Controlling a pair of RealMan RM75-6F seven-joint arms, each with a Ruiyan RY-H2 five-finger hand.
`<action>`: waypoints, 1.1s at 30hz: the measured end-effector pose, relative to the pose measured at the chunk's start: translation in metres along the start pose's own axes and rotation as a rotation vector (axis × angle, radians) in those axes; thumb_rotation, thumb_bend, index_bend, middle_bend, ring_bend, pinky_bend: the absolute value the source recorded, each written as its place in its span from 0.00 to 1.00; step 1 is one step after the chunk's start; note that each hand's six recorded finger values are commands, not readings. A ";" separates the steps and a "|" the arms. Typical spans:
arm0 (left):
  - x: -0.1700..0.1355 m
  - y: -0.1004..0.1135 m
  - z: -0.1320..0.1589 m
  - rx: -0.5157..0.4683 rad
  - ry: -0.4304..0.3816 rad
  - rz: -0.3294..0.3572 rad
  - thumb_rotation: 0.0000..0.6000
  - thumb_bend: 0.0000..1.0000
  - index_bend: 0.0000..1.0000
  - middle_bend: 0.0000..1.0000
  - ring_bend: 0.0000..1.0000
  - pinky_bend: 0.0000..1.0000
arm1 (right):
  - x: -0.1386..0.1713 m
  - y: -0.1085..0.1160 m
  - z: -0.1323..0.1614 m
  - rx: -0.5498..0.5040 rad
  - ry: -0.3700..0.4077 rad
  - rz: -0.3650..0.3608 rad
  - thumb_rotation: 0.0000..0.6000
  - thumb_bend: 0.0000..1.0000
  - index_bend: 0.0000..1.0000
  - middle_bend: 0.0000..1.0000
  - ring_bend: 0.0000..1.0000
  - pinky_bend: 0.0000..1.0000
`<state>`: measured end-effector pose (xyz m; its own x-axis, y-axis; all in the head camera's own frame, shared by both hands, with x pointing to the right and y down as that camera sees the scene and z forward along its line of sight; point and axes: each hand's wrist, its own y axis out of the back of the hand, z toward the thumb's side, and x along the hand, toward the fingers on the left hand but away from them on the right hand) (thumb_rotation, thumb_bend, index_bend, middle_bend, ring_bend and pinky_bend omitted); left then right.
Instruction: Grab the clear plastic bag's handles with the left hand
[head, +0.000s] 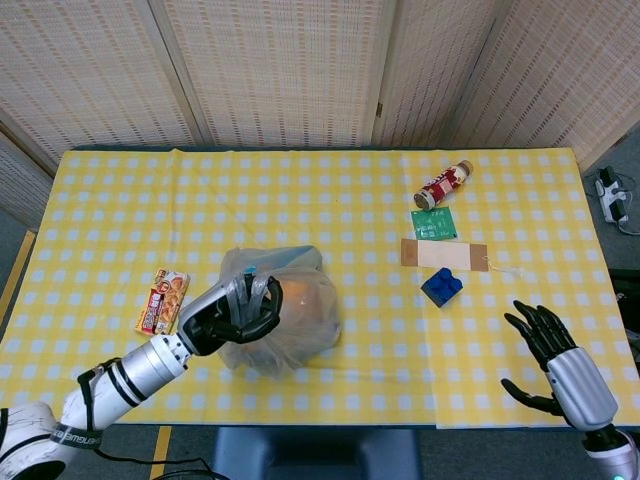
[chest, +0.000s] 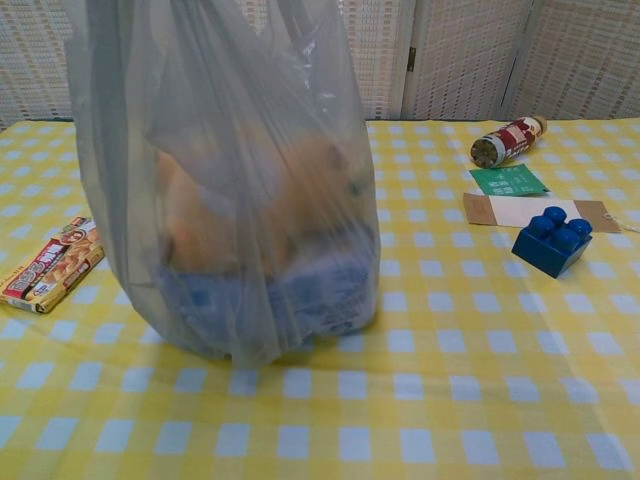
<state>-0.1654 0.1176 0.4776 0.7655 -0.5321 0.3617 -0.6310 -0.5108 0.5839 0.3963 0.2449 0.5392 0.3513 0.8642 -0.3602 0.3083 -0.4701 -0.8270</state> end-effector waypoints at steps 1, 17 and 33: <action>-0.002 0.001 0.002 0.000 -0.005 0.007 1.00 0.69 0.68 0.93 0.92 0.99 | 0.000 -0.001 0.000 0.000 0.002 0.003 1.00 0.27 0.00 0.00 0.00 0.00; 0.016 -0.006 0.141 0.112 -0.199 -0.080 1.00 0.69 0.70 0.93 0.92 0.99 | 0.009 0.003 0.009 -0.024 0.040 0.004 1.00 0.27 0.00 0.00 0.00 0.00; 0.038 -0.002 0.157 0.162 -0.160 -0.072 1.00 0.69 0.70 0.93 0.92 0.99 | 0.002 -0.003 0.003 -0.004 0.007 0.014 1.00 0.27 0.00 0.00 0.00 0.00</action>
